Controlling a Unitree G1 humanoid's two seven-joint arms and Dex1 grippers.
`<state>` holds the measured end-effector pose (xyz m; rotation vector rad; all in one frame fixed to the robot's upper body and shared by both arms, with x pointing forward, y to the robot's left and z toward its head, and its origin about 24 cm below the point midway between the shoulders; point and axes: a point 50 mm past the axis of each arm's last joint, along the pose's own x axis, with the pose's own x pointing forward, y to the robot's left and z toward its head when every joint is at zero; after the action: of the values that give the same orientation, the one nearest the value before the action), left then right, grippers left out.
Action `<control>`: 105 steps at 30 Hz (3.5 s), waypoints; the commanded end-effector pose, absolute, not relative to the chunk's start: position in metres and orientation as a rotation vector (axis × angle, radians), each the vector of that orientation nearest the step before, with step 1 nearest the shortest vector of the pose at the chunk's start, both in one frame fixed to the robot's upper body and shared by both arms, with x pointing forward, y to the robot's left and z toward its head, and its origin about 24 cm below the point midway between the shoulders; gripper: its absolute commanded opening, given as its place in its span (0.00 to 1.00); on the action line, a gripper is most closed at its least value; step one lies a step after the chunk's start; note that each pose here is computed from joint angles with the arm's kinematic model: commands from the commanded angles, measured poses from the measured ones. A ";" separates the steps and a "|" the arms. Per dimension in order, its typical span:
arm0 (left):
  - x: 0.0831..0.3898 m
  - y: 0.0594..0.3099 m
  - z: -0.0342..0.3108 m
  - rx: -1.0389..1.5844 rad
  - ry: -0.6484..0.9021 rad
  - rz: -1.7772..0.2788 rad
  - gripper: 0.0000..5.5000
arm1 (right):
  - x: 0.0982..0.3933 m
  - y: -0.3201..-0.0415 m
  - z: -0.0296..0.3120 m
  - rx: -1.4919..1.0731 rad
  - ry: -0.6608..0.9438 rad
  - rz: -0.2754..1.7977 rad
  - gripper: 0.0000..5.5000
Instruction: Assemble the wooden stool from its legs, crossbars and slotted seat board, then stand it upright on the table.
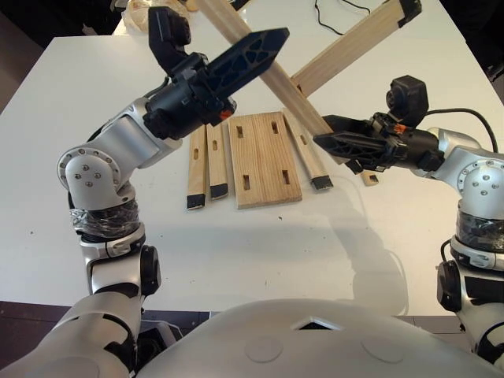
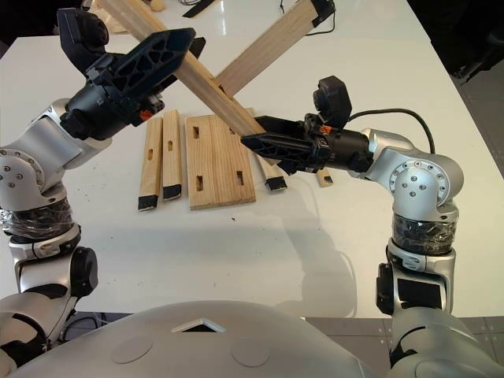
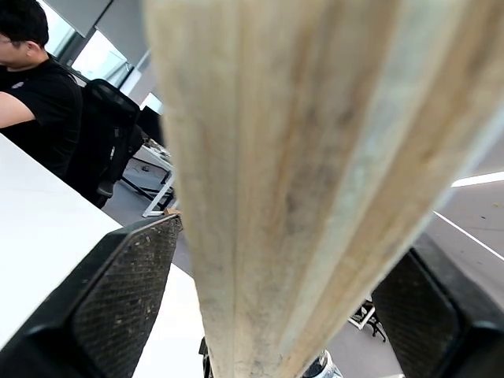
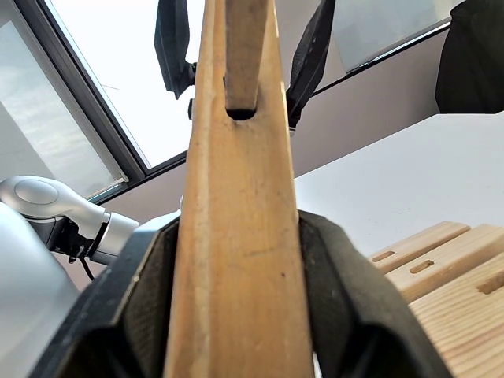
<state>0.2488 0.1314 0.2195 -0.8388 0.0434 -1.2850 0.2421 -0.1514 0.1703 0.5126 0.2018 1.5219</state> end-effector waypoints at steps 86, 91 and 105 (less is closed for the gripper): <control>0.262 0.199 0.166 -0.056 -0.083 -1.220 0.37 | 0.295 -0.171 0.098 0.299 0.164 0.870 0.64; 0.260 0.198 0.150 -0.006 -0.005 -1.253 0.37 | 0.298 -0.173 0.096 0.286 0.166 0.854 0.64; 0.253 0.199 0.147 0.019 0.029 -1.291 0.37 | 0.308 -0.183 0.098 0.274 0.159 0.806 0.64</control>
<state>0.2546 0.1971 0.1565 0.0006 -0.0505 -1.2815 0.3021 -0.1790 0.0892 0.3044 0.1865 0.8165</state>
